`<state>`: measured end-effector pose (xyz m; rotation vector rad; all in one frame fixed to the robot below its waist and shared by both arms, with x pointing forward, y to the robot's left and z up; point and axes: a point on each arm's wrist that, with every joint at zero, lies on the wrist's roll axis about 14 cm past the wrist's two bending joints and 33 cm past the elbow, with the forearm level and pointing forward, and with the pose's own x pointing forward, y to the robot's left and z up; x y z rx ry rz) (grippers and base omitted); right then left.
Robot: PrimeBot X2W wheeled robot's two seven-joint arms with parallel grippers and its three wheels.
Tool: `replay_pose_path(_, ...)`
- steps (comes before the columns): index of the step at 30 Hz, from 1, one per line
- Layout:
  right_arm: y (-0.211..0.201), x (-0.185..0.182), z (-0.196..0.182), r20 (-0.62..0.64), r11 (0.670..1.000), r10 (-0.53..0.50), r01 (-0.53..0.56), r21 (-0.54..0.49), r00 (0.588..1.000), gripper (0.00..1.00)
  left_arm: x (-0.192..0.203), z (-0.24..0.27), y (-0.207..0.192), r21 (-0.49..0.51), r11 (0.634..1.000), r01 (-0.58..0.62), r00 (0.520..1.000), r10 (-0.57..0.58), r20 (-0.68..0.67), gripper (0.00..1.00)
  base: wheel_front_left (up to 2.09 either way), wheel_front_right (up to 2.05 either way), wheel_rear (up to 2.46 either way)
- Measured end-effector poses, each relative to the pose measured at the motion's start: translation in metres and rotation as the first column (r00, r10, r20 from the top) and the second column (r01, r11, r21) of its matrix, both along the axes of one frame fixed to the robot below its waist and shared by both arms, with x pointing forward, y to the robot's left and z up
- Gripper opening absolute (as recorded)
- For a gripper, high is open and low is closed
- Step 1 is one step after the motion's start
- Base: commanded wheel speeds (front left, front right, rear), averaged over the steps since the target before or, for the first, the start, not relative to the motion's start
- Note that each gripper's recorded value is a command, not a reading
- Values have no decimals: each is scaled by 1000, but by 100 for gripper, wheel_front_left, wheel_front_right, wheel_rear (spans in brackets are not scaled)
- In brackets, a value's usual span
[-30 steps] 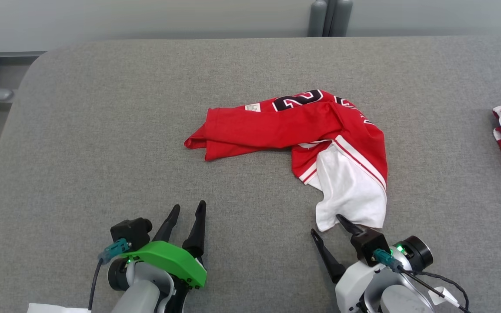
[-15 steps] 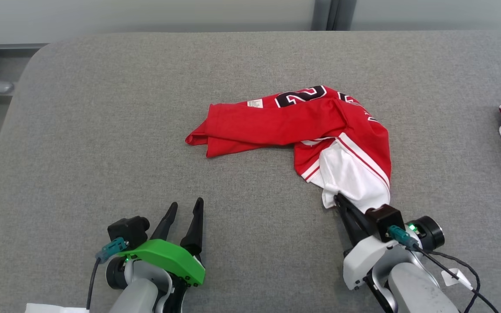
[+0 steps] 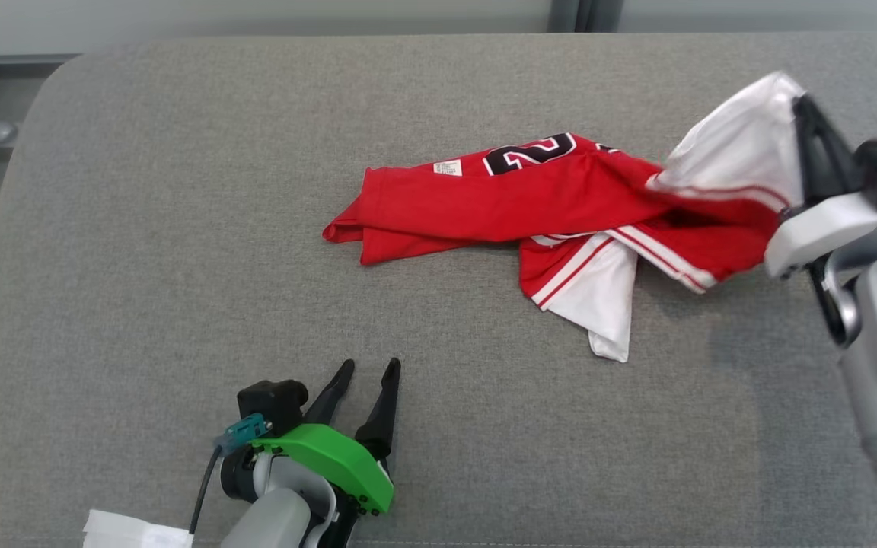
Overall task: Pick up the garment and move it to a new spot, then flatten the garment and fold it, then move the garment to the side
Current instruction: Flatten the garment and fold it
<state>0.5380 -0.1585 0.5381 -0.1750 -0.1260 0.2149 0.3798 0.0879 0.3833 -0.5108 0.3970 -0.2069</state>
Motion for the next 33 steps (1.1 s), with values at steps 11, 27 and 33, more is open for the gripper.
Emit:
replay_pose_path(11, -84, 72, -4, -43, 963, -254, 249, -101, 966, 100, -7, -14, 22, 17, 998, -54, 997, 54, -50, 100, 0, 0, 0)
replay_pose_path(27, 52, 37, -36, -70, 999, 45, -44, 16, 997, 100, 0, -18, 19, 5, 999, -51, 997, 52, -54, 100, 0, 0, 0)
replay_pose_path(33, 71, -41, -82, -197, 983, 150, -125, 135, 969, 100, 0, -9, 6, -11, 1000, -21, 999, 21, -33, 100, 0, 0, 0)
